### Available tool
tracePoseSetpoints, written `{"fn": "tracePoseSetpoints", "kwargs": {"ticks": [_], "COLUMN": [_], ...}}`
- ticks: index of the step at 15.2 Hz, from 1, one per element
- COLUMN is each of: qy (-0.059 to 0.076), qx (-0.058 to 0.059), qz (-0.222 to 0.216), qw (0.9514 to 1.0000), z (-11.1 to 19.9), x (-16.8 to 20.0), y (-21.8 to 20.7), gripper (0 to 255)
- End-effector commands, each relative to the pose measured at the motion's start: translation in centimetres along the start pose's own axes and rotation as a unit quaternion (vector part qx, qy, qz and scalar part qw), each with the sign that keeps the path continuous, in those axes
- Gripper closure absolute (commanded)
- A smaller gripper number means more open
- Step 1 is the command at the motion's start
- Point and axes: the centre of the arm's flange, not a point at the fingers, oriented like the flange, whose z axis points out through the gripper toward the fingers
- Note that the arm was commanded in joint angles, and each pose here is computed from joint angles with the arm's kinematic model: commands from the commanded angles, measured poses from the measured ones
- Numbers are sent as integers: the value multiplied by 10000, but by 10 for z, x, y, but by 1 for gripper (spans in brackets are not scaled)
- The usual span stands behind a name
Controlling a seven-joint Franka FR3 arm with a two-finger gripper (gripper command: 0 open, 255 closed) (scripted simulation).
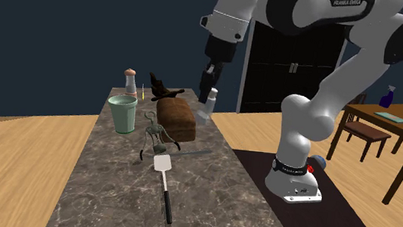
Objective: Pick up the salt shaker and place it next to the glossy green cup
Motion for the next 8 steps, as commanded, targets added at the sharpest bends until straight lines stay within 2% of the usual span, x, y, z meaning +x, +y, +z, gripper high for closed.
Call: {"fn": "tracePoseSetpoints", "kwargs": {"ticks": [1, 8], "qy": [3, 3], "qx": [-1, -1], "qz": [-2, -2], "qw": [10000, 10000], "z": [3, 23], "x": [22, 97], "y": [14, 64], "gripper": [255, 255]}}
